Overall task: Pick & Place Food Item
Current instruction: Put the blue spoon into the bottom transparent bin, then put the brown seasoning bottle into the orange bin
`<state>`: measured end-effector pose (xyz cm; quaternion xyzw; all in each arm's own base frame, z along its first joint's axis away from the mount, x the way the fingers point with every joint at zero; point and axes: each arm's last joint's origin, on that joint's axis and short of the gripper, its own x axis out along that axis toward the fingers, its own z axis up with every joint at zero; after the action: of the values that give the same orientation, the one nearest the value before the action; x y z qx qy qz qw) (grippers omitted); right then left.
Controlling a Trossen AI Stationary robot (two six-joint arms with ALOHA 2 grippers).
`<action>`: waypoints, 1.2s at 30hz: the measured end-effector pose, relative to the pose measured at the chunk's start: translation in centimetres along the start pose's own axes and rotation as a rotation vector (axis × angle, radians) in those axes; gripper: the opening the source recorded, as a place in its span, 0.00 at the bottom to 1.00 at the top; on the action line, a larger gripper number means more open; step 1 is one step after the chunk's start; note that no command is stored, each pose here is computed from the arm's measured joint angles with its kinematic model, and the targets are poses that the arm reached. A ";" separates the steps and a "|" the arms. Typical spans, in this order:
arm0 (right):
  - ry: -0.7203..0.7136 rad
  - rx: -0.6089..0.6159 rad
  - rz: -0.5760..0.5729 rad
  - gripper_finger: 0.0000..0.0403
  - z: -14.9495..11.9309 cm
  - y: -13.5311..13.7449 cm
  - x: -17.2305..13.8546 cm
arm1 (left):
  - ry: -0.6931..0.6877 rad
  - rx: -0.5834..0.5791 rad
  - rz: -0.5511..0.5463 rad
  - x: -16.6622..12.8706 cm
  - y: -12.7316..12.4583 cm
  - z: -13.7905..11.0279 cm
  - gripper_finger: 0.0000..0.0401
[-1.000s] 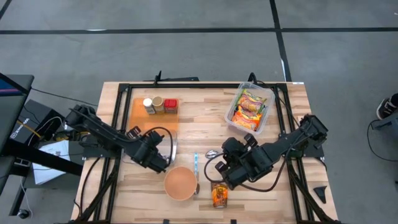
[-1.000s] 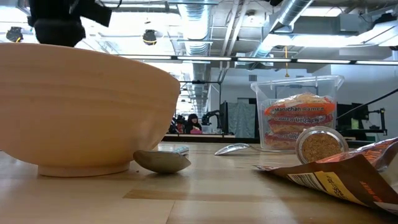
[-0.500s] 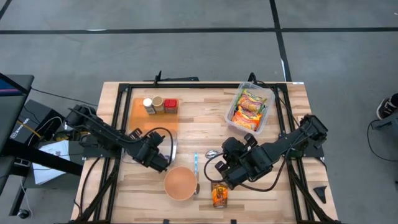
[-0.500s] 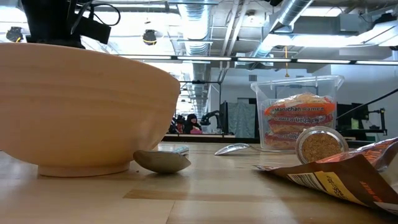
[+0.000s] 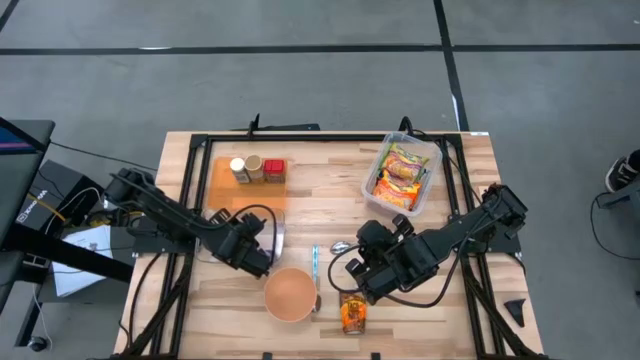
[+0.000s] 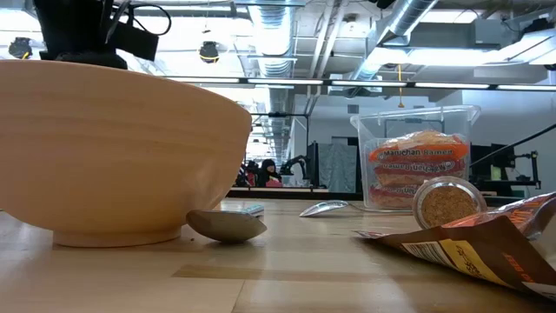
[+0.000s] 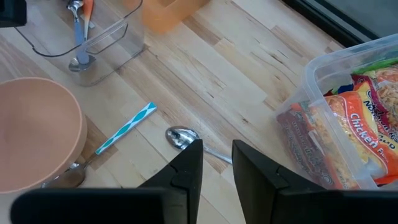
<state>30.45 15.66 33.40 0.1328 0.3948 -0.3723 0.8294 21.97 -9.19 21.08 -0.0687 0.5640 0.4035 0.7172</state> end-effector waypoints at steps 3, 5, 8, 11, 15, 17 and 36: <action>0.000 0.000 0.000 0.20 0.0 0.0 0.0 | -0.001 -0.005 -0.017 -0.2 0.1 0.0 0.45; 0.000 0.000 0.000 0.20 0.0 0.0 0.0 | -0.007 -0.010 -0.031 -0.4 0.2 0.0 0.46; 0.000 0.000 0.000 0.20 0.0 0.0 0.0 | -0.020 -0.028 -0.064 -0.7 0.4 0.1 0.46; 0.000 -0.004 0.001 0.20 0.0 0.0 0.0 | -0.039 -0.054 -0.112 -1.2 0.6 0.3 0.46; 0.000 -0.004 0.001 0.20 0.0 0.0 0.0 | -0.094 -0.100 -0.183 -2.0 1.0 0.7 0.45; 0.000 -0.005 0.001 0.20 0.0 0.0 0.0 | -0.126 -0.107 -0.228 -2.6 1.3 0.9 0.44; 0.079 0.017 -0.051 0.20 -0.9 -0.7 -0.5 | -0.668 0.081 -0.721 -8.5 -0.3 4.3 0.41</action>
<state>29.24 15.91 33.22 0.1443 0.4272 -0.3913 0.8022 25.10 -11.27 29.86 -0.0983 0.2587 0.1074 0.9549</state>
